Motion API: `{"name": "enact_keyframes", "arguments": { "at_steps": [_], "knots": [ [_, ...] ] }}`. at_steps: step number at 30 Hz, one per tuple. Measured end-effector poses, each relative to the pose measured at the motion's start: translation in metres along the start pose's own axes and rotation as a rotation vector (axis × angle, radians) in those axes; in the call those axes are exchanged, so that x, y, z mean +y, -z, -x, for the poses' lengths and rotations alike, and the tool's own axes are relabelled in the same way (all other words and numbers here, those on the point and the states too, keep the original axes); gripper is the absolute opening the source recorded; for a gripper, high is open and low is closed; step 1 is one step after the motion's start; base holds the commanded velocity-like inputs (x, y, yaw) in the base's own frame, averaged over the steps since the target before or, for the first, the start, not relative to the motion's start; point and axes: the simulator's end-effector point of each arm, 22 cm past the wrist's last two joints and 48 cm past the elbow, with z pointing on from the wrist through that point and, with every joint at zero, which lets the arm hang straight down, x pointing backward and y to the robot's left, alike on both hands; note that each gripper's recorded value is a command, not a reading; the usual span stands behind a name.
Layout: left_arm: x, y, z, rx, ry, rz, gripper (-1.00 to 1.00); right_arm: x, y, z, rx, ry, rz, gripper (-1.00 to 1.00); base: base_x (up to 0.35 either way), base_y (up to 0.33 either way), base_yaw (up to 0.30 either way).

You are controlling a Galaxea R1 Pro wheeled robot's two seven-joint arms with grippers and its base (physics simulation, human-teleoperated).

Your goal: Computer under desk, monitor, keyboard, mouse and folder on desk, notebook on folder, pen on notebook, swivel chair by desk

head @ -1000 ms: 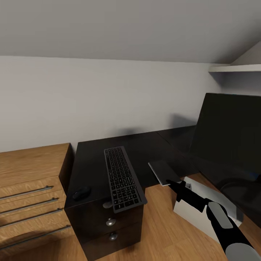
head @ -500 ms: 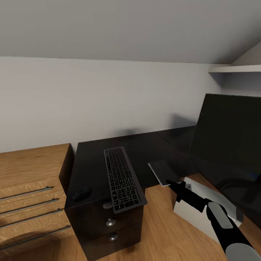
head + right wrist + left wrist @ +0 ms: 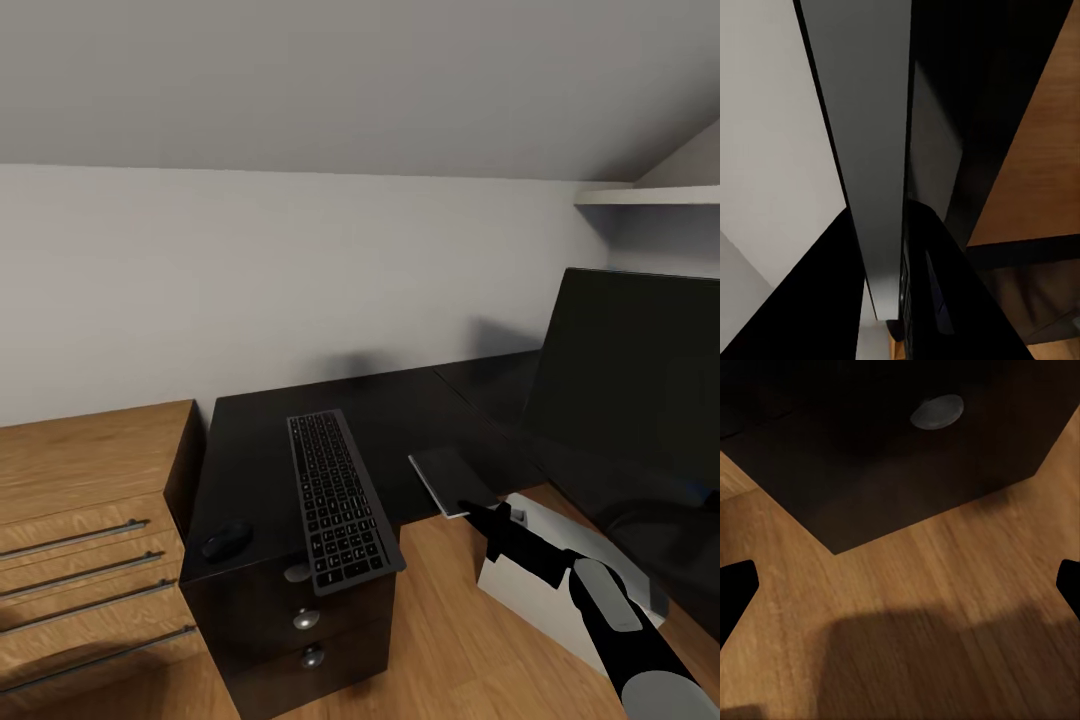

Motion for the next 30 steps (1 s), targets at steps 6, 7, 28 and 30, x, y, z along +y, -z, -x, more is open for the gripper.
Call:
{"name": "enact_keyframes", "arguments": {
  "at_steps": [6,7,28,30],
  "knots": [
    [0.0,0.0,0.0,0.001,0.001,0.001,1.0,0.0,0.0,0.0,0.0,0.0,0.0,-1.0,0.0,0.0,0.0],
    [0.0,0.0,0.0,0.001,0.001,0.001,1.0,0.0,0.0,0.0,0.0,0.0,0.0,-1.0,0.0,0.0,0.0],
    [0.012,0.0,-0.016,0.032,-0.02,0.027,1.0,-0.016,0.001,-0.001,0.005,0.04,-0.074,1.0,-0.002,0.0,0.0],
    [0.013,0.001,-0.017,0.034,-0.022,0.028,1.0,-0.016,0.001,0.0,0.004,0.04,-0.074,1.0,-0.116,0.0,0.0]
  ]
}}
